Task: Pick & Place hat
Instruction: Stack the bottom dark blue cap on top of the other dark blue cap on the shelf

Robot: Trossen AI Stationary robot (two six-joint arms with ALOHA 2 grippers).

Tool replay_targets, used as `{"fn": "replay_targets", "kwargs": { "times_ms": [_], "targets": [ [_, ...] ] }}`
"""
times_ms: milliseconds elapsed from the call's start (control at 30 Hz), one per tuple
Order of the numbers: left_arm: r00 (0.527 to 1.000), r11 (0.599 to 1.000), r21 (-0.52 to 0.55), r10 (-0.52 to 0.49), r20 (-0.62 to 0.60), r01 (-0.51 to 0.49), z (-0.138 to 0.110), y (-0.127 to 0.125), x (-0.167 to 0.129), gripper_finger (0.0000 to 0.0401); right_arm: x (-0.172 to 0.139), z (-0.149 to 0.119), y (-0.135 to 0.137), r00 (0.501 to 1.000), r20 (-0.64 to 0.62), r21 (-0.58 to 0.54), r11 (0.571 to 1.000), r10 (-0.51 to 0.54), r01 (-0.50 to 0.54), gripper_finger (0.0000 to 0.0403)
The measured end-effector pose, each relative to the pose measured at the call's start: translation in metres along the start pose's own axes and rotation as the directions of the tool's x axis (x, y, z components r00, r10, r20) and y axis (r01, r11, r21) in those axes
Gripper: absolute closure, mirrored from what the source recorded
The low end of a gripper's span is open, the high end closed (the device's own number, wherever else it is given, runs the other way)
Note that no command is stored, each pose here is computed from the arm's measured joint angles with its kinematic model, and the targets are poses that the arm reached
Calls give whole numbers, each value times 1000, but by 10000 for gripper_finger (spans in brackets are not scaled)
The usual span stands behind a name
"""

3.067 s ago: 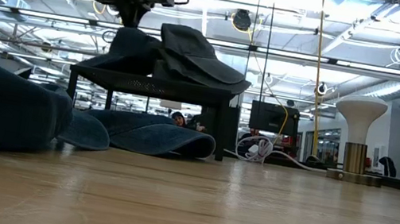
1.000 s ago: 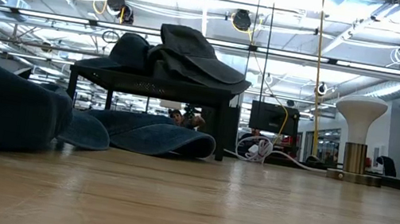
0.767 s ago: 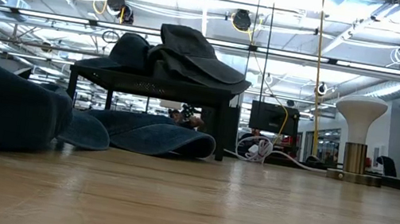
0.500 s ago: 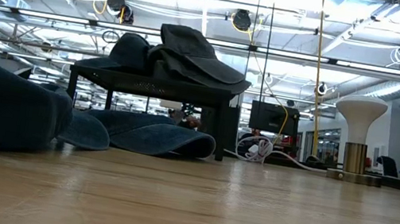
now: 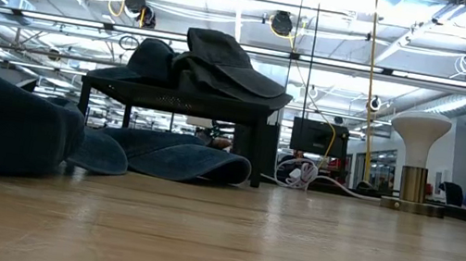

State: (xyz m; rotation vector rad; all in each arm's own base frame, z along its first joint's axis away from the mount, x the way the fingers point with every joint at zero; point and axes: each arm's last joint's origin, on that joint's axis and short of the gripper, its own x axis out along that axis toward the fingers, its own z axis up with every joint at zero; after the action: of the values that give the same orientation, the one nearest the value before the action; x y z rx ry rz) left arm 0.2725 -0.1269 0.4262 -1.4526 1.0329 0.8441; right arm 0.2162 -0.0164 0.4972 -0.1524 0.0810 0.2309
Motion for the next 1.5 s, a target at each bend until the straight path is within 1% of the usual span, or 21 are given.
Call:
{"fn": "replay_targets", "kwargs": {
  "times_ms": [133,267,333,467,633,767,933,1000,1133,1233,1300,1500],
  "targets": [
    [998,994,-91,63,9,-62,-15,9,15,217,0,-3,1,1000,-28,9,1000,5,-5,231],
    [985,969,-182,172,20,-165,-23,21,38,217,0,-7,1,997,-70,13,1000,15,-14,231],
    [975,958,-203,216,41,-204,-25,27,51,217,0,-9,2,996,-91,5,1000,20,-19,231],
    [947,941,-201,299,120,-272,-23,39,76,217,-1,-12,2,992,-122,12,1000,27,-26,231],
    [887,901,-215,418,197,-377,-14,57,109,217,-1,-15,3,988,-151,30,999,34,-30,231],
    [823,854,-238,514,241,-463,-5,74,132,217,-1,-18,4,984,-176,42,999,40,-33,231],
    [758,806,-247,591,275,-538,3,93,154,217,-2,-20,4,978,-201,52,998,47,-37,231],
    [743,796,-221,606,285,-564,7,98,162,217,-2,-21,5,977,-206,55,998,48,-38,231],
    [730,778,-100,620,288,-621,16,108,178,217,-2,-21,5,977,-206,55,998,49,-38,231],
    [758,787,-6,596,265,-616,22,111,193,217,-2,-21,5,977,-206,55,998,49,-38,231],
    [774,794,31,581,253,-607,27,114,202,217,-2,-21,5,977,-206,55,998,49,-39,231],
    [782,792,78,575,241,-606,35,120,215,218,0,-19,9,980,-187,53,997,65,-56,231]
  ]
}}
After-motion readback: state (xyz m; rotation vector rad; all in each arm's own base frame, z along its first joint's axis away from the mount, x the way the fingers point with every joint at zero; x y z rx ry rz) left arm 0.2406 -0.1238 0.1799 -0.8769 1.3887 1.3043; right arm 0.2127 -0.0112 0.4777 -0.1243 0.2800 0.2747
